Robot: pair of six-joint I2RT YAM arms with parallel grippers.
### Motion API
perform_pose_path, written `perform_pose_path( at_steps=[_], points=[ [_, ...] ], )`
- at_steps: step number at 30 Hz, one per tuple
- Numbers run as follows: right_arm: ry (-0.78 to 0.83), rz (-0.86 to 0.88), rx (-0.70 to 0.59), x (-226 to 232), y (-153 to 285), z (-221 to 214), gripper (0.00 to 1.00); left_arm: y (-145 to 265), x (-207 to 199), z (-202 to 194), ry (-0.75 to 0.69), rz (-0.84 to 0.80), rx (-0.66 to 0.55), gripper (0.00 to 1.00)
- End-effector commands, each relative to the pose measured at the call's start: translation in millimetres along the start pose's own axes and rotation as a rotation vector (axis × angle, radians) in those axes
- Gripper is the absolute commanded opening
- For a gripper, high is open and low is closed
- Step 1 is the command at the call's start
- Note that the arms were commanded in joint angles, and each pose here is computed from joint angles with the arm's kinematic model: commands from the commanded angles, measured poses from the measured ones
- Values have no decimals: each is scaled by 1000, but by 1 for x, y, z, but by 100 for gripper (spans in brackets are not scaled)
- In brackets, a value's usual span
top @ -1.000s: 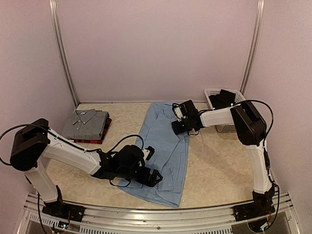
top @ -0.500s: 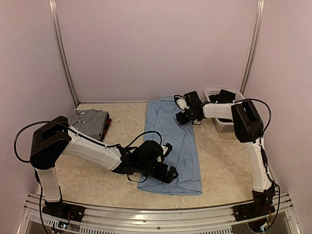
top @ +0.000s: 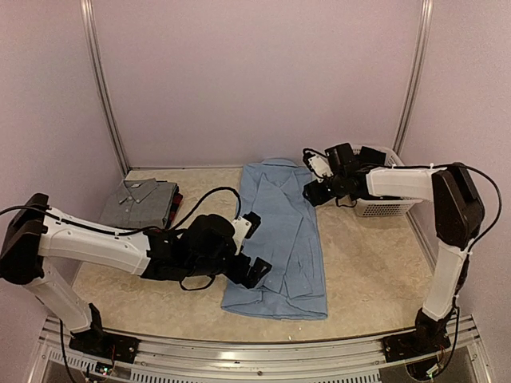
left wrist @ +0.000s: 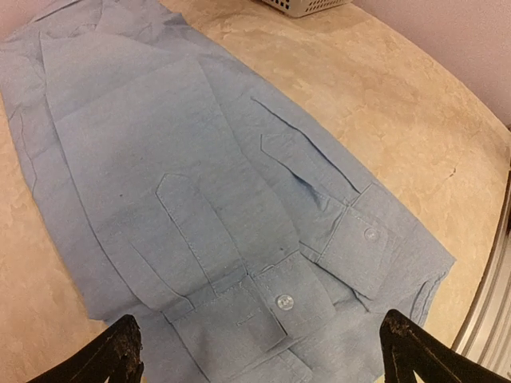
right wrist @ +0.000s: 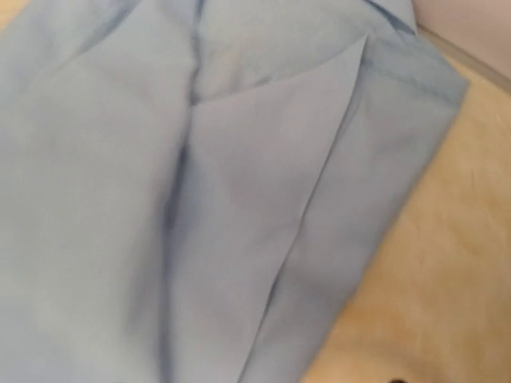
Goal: Fold and stack the long sleeve shirts
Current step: Rotate the rectangle-folded shirt at the center of the board, then pick up the rectangle-folded shirt from the center of the board.
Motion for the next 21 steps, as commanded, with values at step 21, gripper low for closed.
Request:
perform_pose_path(
  at_steps=[21],
  points=[
    [-44,300,281,138,167,-201,63,45,-23,-75,-692,-254,78,97]
  ],
)
Point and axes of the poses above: each gripper's point midway between its finger pads, its own y axis back along the fingers, its own x axis along the line the jaws close on, z = x × y, the point moved 7 cm from there along y, back along the fingers, and after that the axes turned 13 degrees about -y, right-handed, at the moved point
